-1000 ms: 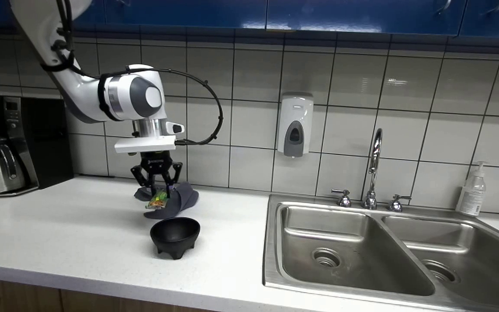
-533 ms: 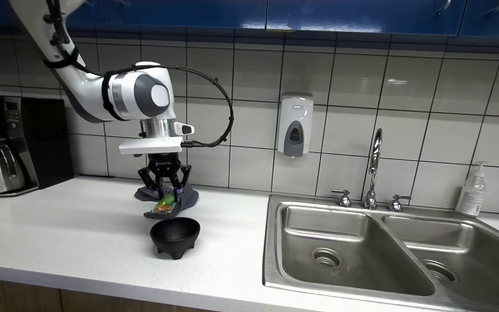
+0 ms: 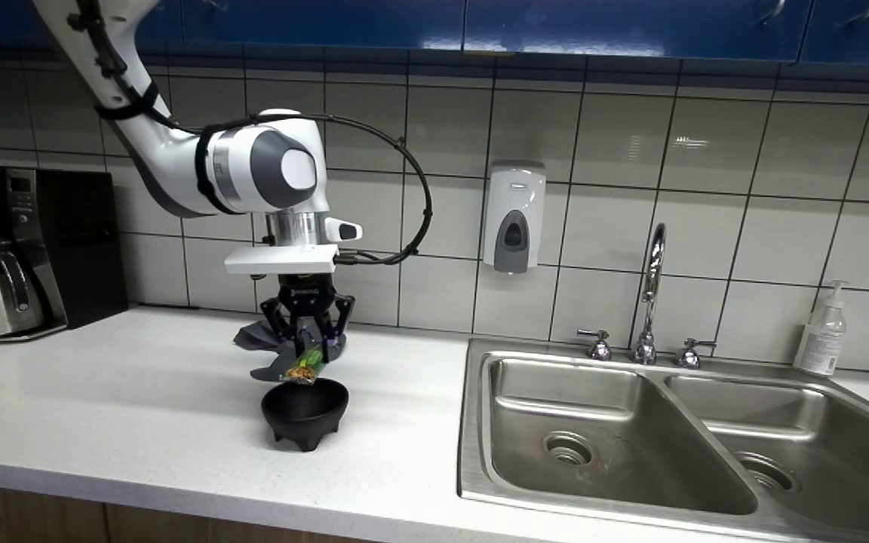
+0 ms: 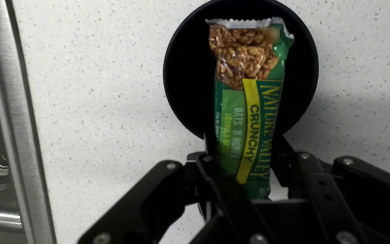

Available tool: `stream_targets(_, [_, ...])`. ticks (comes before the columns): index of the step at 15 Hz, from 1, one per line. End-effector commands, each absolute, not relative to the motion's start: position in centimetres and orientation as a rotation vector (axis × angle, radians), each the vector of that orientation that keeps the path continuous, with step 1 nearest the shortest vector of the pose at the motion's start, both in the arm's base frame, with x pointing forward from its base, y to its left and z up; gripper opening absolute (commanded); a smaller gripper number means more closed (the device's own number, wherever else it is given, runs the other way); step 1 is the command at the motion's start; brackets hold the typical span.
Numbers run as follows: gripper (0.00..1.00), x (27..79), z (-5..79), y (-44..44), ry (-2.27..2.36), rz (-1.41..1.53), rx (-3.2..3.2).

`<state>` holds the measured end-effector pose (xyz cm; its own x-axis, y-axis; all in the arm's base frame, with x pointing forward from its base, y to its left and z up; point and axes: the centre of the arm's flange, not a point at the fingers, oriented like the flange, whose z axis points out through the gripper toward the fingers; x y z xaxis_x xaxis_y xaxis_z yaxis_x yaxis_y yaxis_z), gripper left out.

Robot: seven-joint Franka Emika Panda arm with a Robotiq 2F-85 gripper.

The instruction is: Put the green bar in the bowl

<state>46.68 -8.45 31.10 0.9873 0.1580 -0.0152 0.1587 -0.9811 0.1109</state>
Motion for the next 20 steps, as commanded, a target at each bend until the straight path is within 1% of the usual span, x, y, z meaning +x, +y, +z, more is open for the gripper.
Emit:
stream_targets(1, [0.15, 46.2, 31.2, -9.0, 0.199, 0.039, 3.012])
stream_targets(6, [0.15, 46.1, 29.9, -7.9, 0.249, 0.080, 2.990])
stream_targets(14, [0.15, 45.4, 27.1, -6.6, 0.304, 0.022, 2.993])
stream_targets(20, [0.15, 45.6, 27.4, -6.5, 0.315, 0.056, 2.988])
